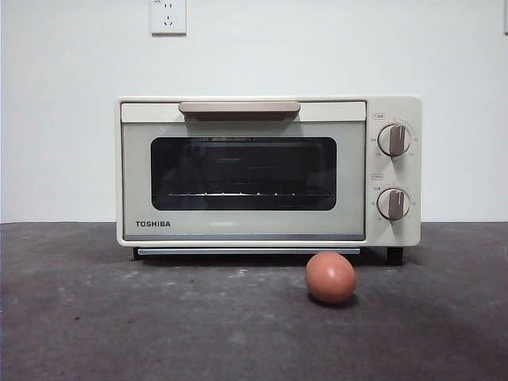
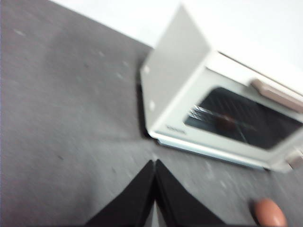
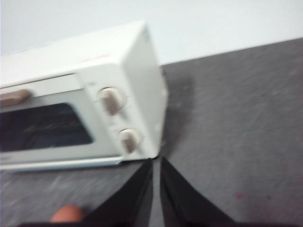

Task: Eggoven

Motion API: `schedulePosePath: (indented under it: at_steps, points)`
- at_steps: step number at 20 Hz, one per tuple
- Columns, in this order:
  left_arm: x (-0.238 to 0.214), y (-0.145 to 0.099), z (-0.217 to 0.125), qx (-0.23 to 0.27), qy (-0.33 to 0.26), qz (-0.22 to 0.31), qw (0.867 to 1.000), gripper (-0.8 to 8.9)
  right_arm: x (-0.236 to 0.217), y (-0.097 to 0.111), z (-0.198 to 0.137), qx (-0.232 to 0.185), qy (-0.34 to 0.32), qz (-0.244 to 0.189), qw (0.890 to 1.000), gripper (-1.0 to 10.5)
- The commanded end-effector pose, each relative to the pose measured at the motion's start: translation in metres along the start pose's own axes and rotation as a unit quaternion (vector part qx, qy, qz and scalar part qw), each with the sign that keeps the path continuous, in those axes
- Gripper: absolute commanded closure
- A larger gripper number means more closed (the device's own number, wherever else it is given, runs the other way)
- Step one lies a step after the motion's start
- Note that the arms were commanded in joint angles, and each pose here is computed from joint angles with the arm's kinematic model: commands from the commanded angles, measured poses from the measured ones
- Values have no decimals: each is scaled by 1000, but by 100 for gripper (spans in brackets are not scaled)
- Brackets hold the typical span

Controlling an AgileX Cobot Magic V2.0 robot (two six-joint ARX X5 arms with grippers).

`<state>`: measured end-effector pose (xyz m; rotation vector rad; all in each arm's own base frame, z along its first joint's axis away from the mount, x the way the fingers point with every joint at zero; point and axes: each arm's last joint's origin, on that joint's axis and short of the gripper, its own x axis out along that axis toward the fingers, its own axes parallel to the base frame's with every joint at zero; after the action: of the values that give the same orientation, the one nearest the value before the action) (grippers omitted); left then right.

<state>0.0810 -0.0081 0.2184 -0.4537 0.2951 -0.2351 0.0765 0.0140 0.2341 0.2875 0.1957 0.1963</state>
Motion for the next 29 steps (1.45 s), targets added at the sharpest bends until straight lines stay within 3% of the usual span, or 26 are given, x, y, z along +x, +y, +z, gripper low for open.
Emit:
schedulePosePath:
  at_steps: [1, 6, 10, 14, 18, 20, 22, 26, 29]
  points:
    - [-2, -8, 12, 22, 35, -25, 999, 806, -4, 8, 17, 2, 36, 25, 999, 942]
    - [-5, -22, 31, 50, 103, -65, 991, 806, -5, 19, 37, -22, 146, 80, 986, 942]
    - [-8, -30, 44, 66, 154, -86, 982, 806, -4, 28, 48, -42, 224, 136, 964, 942]
    - [-10, -37, 51, 79, 196, -105, 972, 806, -2, 36, 55, -52, 272, 176, 945, 942]
    - [-13, -43, 55, 89, 215, -120, 965, 806, 1, 40, 52, -57, 298, 194, 933, 942]
    - [-14, -45, 55, 93, 216, -126, 964, 806, 1, 42, 52, -60, 303, 202, 930, 846]
    - [-14, -45, 55, 93, 216, -127, 963, 806, 2, 43, 52, -50, 304, 201, 930, 595]
    - [-14, -45, 55, 93, 216, -127, 964, 806, 11, 44, 50, -23, 326, 191, 925, 577]
    - [-14, -45, 55, 93, 216, -127, 964, 806, 30, 51, 51, -6, 330, 208, 921, 577]
